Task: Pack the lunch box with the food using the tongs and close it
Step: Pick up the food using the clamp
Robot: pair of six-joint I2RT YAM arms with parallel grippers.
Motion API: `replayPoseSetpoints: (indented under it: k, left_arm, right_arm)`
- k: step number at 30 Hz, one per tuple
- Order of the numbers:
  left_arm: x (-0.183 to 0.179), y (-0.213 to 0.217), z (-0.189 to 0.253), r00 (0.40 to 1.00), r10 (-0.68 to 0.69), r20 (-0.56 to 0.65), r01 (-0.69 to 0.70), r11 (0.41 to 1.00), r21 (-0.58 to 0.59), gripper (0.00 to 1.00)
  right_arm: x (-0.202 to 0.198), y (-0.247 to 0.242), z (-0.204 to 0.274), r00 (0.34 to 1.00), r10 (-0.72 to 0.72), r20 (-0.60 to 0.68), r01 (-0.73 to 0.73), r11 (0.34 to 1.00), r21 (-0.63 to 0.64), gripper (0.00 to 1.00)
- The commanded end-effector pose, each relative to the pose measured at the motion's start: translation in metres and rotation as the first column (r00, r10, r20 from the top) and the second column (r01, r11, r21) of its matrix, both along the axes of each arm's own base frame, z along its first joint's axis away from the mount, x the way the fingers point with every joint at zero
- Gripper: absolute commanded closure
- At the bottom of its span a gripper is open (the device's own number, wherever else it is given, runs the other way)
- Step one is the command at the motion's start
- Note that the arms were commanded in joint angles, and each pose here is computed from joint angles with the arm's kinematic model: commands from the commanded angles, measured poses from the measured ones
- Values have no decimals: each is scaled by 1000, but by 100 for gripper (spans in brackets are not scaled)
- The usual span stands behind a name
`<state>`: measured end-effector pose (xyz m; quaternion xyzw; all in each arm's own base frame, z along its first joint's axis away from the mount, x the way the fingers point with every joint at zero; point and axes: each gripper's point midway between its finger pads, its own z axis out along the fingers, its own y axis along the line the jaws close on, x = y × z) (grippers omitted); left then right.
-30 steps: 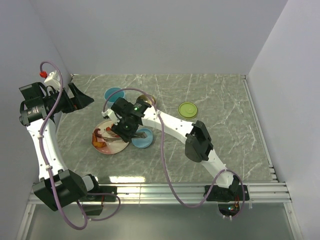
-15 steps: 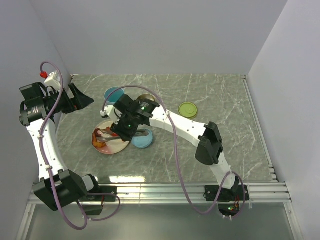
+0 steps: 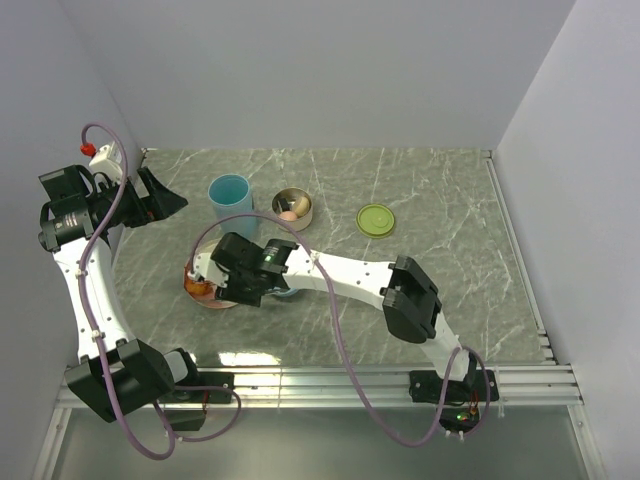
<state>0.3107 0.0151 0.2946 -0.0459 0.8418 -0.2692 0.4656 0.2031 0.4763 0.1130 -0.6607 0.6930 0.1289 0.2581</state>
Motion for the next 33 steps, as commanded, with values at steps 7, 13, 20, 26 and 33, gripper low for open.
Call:
replayPoseSetpoints:
  k: [7,13,20,26,33]
  left_arm:
    - [0,2,10,999,-6,43,4,999,35,1]
    - [0,4,10,999,-2,43,0,999,43,1]
    - [2,4,6,999,-1,33,0,999,34,1]
    - [2,5,6,1000,0,31,-2,999,39,1]
    - [3,5,6,1000,-1,31,0,999,32,1]
  right_arm:
    - [24,17,30,983,-34,182,18,996,92,46]
    - [22,24,16,988,-12,156,0,997,77,46]
    - [15,22,6,996,6,93,-12,998,63,48]
    - [19,25,-3,1000,-7,3,7,997,72,49]
    - [30,24,-6,999,-40,-25,42,996,74,50]
